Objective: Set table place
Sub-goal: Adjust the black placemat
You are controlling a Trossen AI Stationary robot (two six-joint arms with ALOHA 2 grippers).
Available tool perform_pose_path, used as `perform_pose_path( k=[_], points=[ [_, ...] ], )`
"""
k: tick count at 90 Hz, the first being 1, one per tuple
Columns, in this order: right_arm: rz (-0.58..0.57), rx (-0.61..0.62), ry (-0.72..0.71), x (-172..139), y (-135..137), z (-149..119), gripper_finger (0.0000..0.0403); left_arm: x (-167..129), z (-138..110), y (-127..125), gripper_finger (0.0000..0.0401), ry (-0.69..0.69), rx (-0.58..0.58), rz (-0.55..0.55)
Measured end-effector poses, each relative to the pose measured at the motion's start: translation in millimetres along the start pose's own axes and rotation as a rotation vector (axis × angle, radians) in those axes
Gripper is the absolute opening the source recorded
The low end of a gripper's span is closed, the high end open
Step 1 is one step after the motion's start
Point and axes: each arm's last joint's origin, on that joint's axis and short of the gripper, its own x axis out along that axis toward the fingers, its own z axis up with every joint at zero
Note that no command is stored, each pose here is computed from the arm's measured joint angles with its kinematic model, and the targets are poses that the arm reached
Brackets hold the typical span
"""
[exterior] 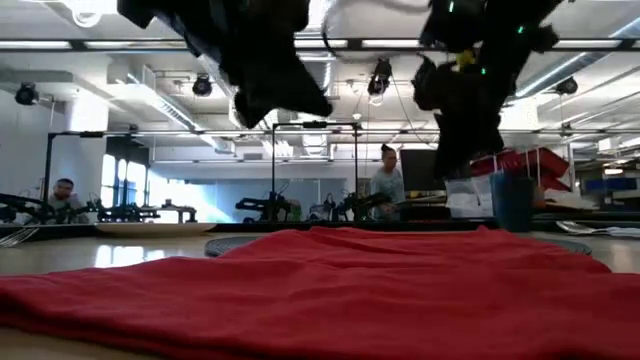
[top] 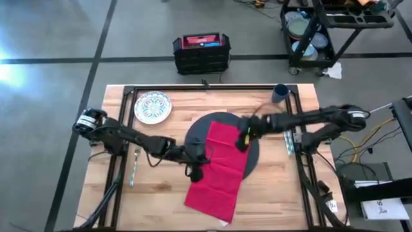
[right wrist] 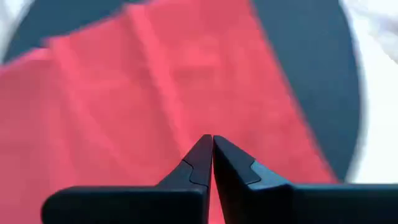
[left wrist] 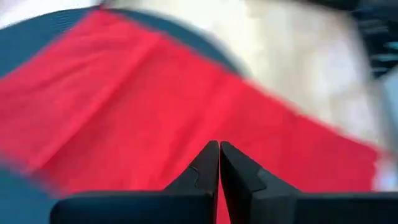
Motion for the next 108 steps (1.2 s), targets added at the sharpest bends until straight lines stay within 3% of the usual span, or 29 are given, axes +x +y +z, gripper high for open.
perform_pose_path(
  k=[22,35,55,78,93,108],
  points=[
    [0.076,-0.022,0.042,15,-18,9,0.0000,49,-39,-11,0.0000,0.244,-0.047,-0.205],
    [0.080,-0.039,0.128,37,-20,6,0.0000,58,-47,-15,0.0000,0.318,-0.067,-0.265],
    [0.059,-0.024,0.232,64,-26,-1,0.0000,52,-55,-9,0.0000,0.447,-0.055,-0.246],
    [0.036,-0.013,0.268,50,-30,-17,0.0000,39,-66,11,0.0000,0.657,0.013,-0.188],
    [0.055,0.053,0.302,40,-32,-41,0.0000,33,-64,31,0.0000,0.720,0.055,-0.168],
    [0.064,0.103,0.302,28,-23,-66,0.0000,22,-50,68,0.0000,0.728,0.059,-0.090]
  ],
)
